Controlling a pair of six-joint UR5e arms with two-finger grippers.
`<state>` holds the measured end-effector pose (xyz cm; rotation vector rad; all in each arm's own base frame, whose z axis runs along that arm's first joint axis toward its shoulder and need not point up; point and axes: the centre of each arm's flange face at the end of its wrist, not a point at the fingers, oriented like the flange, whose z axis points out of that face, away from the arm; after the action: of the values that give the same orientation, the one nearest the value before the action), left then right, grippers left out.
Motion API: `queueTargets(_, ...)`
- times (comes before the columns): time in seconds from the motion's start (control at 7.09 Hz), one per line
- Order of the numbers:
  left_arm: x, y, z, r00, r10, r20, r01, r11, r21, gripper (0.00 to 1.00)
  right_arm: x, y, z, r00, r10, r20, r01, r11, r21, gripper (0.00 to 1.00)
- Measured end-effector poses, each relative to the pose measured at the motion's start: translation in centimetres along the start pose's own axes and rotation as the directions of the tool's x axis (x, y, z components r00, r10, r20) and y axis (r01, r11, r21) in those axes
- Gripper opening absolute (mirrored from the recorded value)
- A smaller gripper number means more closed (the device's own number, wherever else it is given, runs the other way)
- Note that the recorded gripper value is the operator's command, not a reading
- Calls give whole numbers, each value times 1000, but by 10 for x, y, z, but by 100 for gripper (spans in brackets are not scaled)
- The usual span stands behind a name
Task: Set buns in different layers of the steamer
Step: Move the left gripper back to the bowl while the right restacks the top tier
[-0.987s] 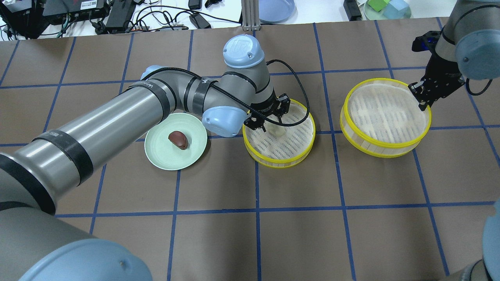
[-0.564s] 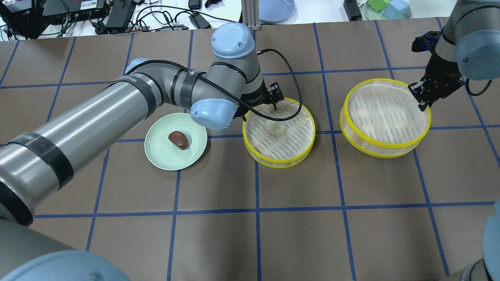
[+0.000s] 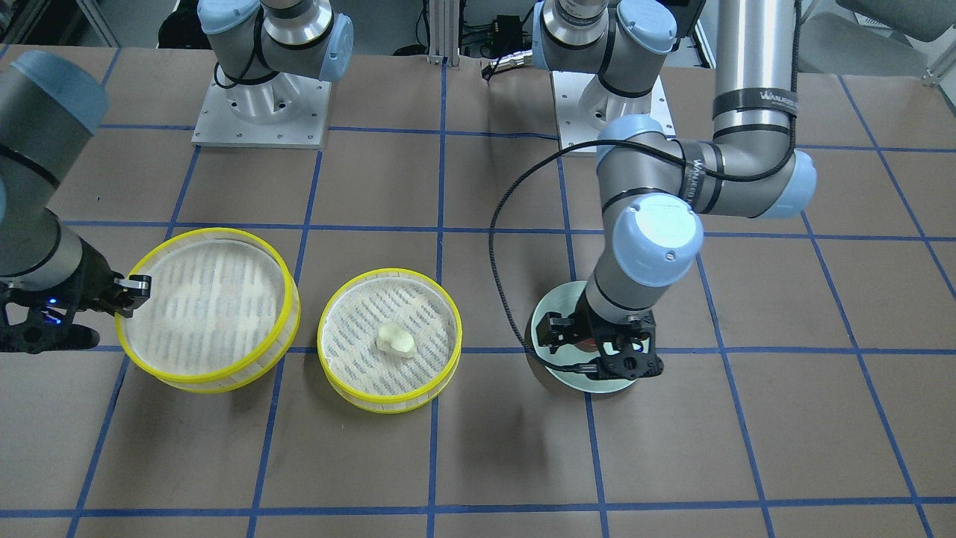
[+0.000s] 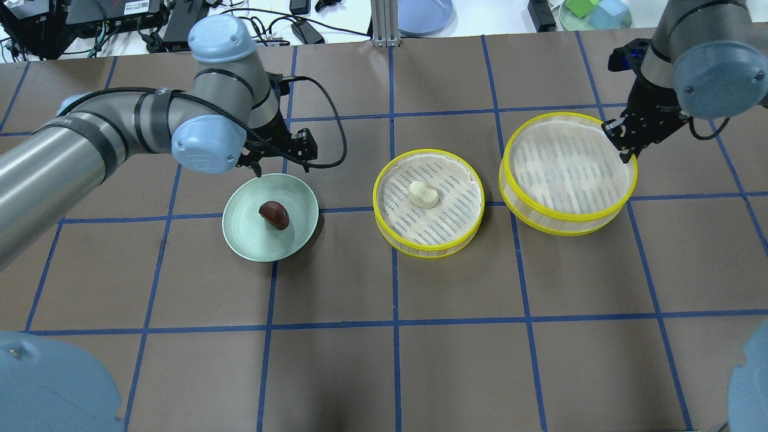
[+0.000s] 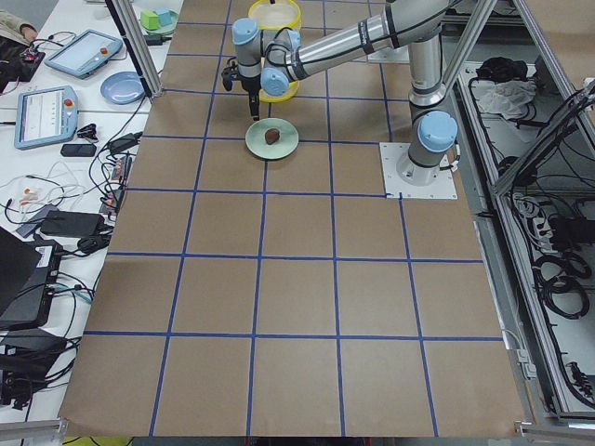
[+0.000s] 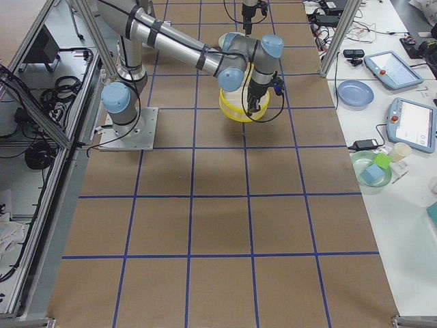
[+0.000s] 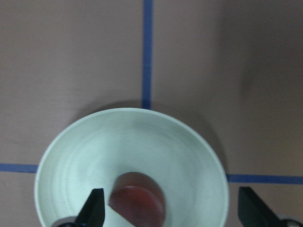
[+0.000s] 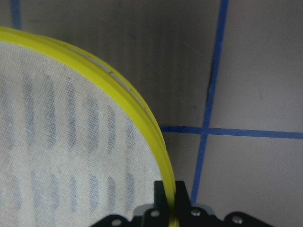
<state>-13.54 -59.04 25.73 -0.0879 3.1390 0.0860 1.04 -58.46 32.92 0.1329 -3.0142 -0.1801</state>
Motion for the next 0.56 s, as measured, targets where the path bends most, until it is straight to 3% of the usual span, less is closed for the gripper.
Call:
queueTargets(0.28, -35, 12, 33, 1000, 7, -14, -8, 997, -78, 98, -88, -5, -10, 999, 42, 4, -42, 999, 31, 0)
queueTargets(0.56, -31, 27, 57, 998, 0, -70, -9, 991, -131, 98, -154, -5, -3, 996, 71, 56, -72, 997, 22, 0)
